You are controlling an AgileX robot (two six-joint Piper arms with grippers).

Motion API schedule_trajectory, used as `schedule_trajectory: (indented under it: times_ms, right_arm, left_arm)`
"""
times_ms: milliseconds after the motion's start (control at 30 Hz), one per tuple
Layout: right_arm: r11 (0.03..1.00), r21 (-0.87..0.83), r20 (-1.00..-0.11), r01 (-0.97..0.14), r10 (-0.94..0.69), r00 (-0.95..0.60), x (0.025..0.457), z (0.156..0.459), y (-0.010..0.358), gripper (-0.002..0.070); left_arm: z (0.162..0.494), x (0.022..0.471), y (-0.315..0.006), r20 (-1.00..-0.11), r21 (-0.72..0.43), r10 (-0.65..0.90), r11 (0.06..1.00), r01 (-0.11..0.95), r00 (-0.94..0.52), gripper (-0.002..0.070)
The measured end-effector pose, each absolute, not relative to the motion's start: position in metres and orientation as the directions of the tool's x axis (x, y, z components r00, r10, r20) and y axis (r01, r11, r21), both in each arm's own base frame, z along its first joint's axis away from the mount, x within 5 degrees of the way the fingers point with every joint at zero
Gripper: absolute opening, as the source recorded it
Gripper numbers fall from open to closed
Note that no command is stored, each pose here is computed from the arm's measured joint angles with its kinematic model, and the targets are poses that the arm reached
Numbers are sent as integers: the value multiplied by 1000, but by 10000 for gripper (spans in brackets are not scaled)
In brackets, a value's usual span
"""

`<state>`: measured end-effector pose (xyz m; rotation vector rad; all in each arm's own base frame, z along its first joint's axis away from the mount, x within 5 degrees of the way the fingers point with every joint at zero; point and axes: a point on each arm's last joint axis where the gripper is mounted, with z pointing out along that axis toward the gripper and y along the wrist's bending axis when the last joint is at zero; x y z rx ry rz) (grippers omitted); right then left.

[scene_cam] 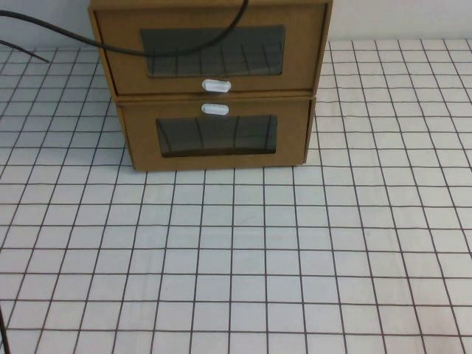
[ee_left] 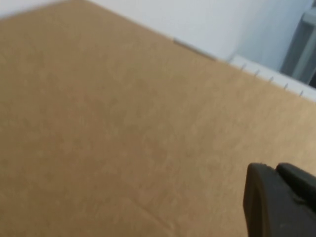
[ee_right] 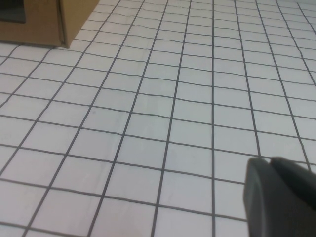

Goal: Open the shoe box
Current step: 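Pull the top drawer of the cardboard box fully open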

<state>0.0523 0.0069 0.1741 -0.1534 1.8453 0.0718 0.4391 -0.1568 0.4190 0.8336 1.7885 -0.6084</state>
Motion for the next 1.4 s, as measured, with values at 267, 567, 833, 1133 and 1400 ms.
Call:
schedule_trajectory:
  times_ms: [267, 567, 833, 1133, 1400]
  right_arm:
    - [989, -26, -964, -143, -63, -259, 53, 175, 7, -13]
    - [911, 382, -923, -158, 385, -11, 56, 204, 9, -13]
    - [758, 632, -763, -157, 645, 42, 55, 212, 4, -13]
    - [805, 568, -781, -171, 462, -420, 70, 265, 32, -13]
    - [890, 372, -737, -262, 112, -667, 114, 294, 47, -13]
  left_arm:
    - [394, 452, -158, -894, -4, 334, 661, 750, -298, -2]
    - [394, 451, -157, -886, 3, 350, 661, 751, -305, -2]
    - [395, 450, -157, -887, 5, 350, 660, 751, -302, -2]
    - [395, 450, -156, -886, 8, 353, 661, 750, -301, -2]
    - [395, 450, -156, -886, 8, 353, 661, 750, -301, -2]
